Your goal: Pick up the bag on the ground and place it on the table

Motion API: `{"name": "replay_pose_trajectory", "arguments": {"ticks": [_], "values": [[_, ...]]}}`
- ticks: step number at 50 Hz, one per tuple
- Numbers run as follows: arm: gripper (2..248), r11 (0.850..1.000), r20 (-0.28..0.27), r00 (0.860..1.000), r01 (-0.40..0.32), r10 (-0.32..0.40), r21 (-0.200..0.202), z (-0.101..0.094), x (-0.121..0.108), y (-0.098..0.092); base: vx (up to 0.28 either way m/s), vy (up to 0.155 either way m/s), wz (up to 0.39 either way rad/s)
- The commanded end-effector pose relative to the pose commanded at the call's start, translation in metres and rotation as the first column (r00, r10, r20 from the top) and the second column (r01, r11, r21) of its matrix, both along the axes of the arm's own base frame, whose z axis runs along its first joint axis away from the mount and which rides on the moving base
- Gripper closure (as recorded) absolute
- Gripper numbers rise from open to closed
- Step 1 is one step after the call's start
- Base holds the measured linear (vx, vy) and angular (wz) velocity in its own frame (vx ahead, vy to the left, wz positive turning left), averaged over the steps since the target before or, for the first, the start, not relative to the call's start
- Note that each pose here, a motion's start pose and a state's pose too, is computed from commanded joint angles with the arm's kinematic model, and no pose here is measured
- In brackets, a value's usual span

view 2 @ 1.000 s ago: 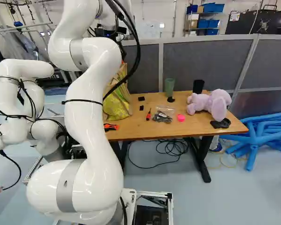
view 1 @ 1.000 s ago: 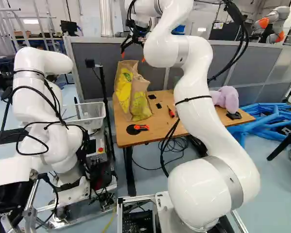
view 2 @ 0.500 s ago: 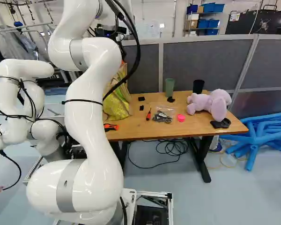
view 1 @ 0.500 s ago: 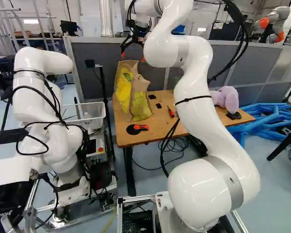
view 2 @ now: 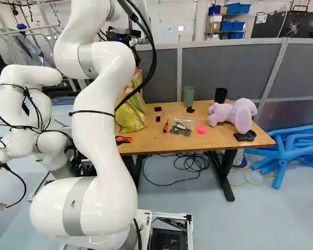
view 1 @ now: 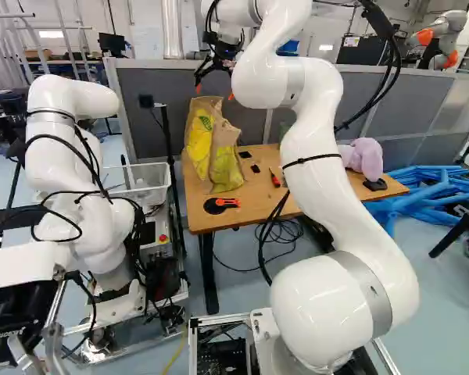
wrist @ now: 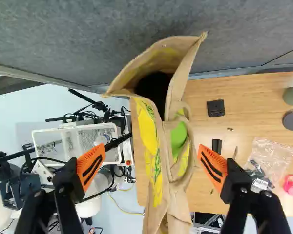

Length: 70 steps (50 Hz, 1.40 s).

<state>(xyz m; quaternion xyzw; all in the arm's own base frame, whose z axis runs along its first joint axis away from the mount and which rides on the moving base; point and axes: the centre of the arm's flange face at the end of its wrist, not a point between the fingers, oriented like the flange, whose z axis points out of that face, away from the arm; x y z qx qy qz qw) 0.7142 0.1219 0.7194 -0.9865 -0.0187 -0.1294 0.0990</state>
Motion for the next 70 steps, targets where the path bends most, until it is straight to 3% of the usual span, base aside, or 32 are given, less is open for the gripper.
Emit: {"name": "replay_pose_trajectory", "arguments": {"ticks": [70], "values": [[3,1.0,0.0,1.0,0.0,0.0,0.0,0.0,0.0,0.0,-0.113,-0.054,0.018]]}}
